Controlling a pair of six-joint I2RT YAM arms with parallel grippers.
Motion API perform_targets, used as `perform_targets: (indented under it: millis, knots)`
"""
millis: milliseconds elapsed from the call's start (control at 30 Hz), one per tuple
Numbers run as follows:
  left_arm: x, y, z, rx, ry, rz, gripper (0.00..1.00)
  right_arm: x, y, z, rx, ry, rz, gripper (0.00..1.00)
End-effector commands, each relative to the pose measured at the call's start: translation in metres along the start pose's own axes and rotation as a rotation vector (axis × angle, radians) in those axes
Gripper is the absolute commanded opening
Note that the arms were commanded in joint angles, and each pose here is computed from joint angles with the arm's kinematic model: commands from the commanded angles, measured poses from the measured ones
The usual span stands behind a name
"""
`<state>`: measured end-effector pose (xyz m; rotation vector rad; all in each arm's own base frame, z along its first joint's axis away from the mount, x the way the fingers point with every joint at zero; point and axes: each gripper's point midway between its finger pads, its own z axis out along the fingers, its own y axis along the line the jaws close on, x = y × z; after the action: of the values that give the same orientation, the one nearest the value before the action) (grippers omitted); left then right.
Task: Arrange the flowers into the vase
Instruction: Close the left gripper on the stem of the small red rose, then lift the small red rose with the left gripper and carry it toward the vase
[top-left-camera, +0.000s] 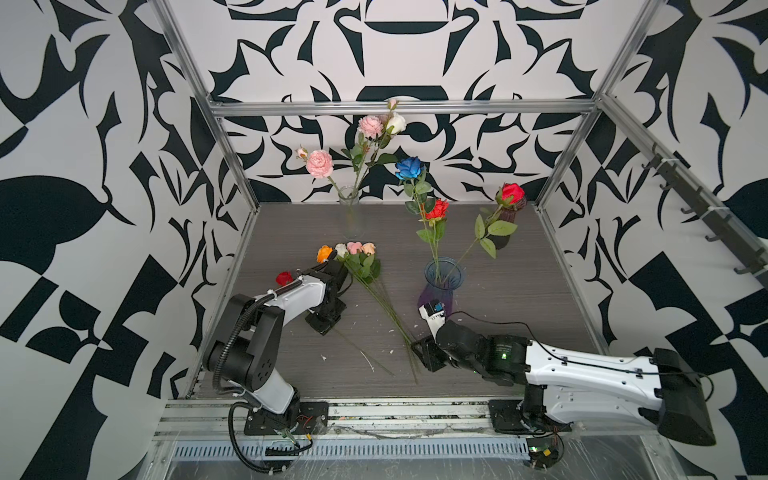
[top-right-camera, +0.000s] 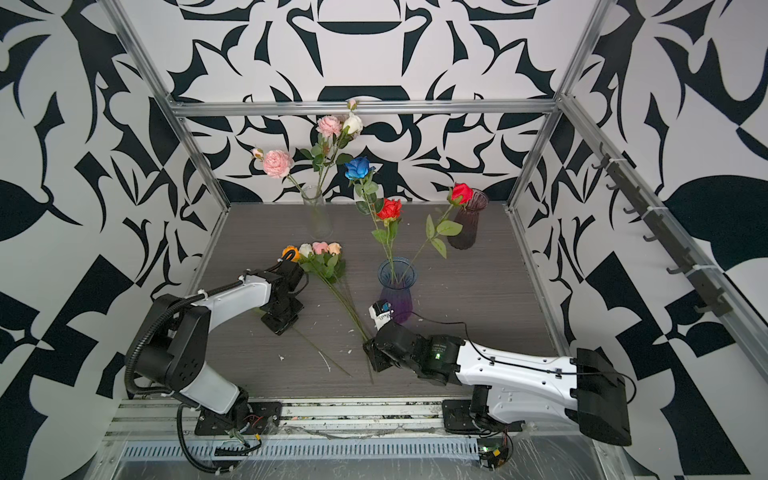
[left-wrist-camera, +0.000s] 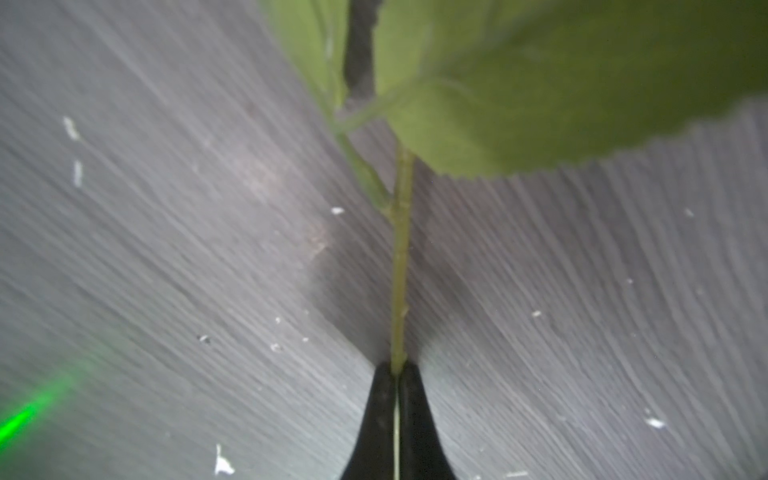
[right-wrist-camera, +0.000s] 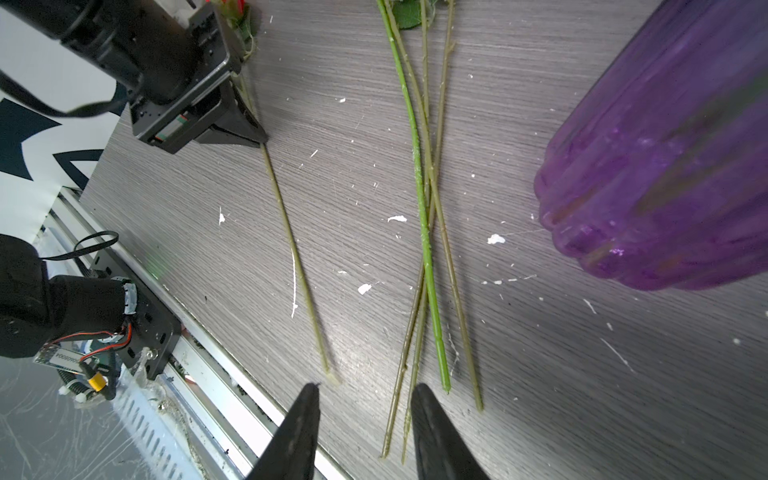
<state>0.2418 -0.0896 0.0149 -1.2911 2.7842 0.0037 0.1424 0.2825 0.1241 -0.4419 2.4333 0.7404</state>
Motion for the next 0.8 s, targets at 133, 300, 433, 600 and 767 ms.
perform_targets:
  millis: [133, 300, 433, 600, 767]
  knots:
    - [-0.007, 0.015, -0.022, 0.088, -0.082, -0.042, 0.00, -0.008, 0.003, -0.004, -0.015, -0.041, 0.019, 0.40]
    - [-0.028, 0.001, -0.084, 0.377, -0.257, -0.028, 0.00, -0.009, 0.004, -0.003, -0.012, -0.039, 0.017, 0.40]
    - [-0.043, -0.006, -0.150, 0.611, -0.418, 0.002, 0.00, -0.009, 0.004, -0.002, -0.012, -0.039, 0.015, 0.40]
    - [-0.043, -0.025, -0.235, 0.899, -0.534, 0.055, 0.00, -0.009, 0.003, -0.004, -0.019, -0.047, 0.022, 0.40]
    - [-0.016, -0.057, -0.333, 1.187, -0.694, 0.222, 0.00, -0.014, -0.009, -0.011, 0.016, -0.105, 0.038, 0.39]
